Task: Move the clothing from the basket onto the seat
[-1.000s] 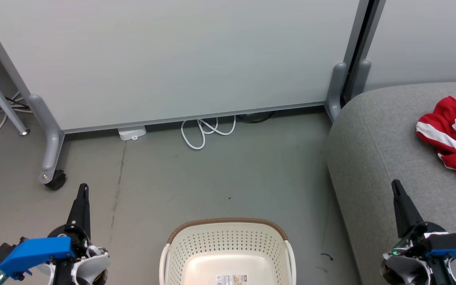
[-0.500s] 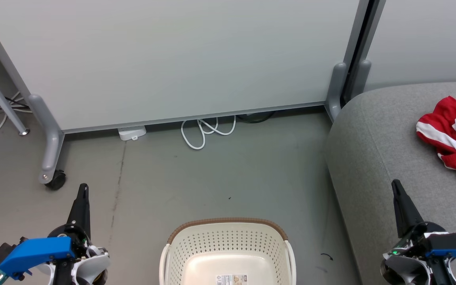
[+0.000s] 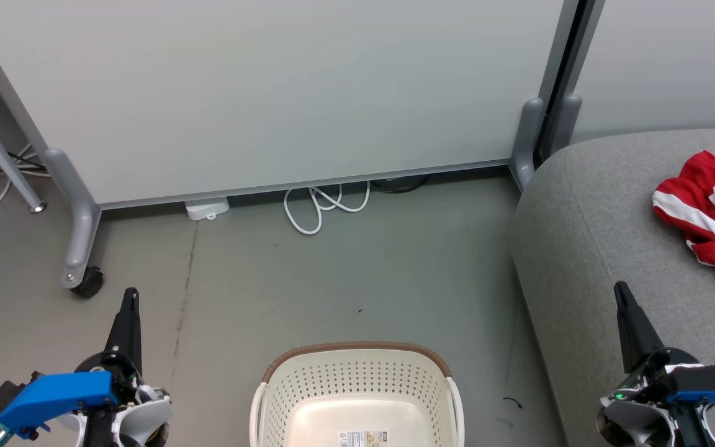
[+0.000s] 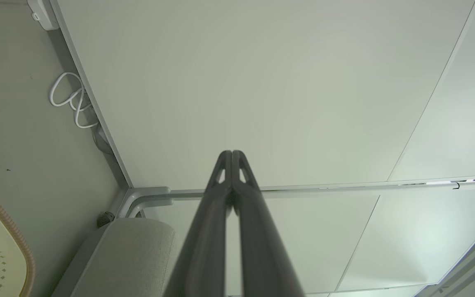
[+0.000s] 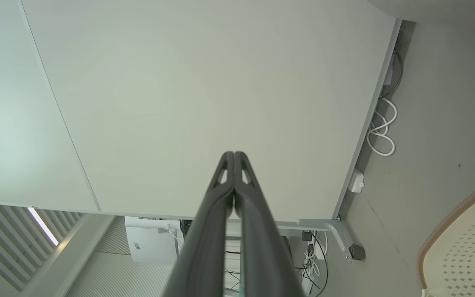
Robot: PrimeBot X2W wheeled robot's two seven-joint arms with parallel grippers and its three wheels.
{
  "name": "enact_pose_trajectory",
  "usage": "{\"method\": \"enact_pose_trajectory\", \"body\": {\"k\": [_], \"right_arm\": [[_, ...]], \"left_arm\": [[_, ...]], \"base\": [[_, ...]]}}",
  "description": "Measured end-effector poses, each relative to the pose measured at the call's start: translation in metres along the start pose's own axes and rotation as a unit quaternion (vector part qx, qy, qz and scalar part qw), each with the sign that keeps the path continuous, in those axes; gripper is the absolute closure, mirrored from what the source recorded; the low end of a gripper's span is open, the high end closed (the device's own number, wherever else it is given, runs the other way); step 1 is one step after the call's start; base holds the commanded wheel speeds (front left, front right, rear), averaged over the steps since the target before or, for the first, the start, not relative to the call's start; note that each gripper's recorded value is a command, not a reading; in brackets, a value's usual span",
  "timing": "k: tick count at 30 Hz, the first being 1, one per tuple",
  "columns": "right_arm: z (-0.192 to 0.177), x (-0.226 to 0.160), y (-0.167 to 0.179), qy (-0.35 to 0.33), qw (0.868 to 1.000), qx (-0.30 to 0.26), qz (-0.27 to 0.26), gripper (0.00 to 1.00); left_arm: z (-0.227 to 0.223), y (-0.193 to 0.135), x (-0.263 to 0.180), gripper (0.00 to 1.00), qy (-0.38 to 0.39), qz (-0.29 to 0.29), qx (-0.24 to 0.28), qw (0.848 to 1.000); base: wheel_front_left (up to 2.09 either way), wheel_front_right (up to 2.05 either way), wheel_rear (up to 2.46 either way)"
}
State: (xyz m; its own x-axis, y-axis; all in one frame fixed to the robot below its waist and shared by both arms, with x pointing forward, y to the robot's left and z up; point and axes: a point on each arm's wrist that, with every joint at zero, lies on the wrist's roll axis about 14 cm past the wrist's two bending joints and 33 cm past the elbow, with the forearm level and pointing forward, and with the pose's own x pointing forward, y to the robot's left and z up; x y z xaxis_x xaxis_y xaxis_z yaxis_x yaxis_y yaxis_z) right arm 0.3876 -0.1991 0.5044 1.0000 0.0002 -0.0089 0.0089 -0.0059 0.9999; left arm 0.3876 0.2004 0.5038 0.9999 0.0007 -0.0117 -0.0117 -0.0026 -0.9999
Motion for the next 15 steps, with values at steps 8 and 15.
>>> {"method": "enact_pose_trajectory", "body": {"k": [8,15], "right_arm": [[0.0000,0.0000,0.0000,0.000,1.000,0.000,0.000,1.00],[0.0000,0.0000,0.0000,0.000,1.000,0.000,0.000,1.00]], "left_arm": [[0.0000,0.0000,0.0000,1.00,0.000,0.000,0.000,1.000],[0.0000,0.0000,0.0000,1.00,0.000,0.000,0.000,1.000]], "base": [[0.00,0.00,0.00],[0.00,0.00,0.00]]}}
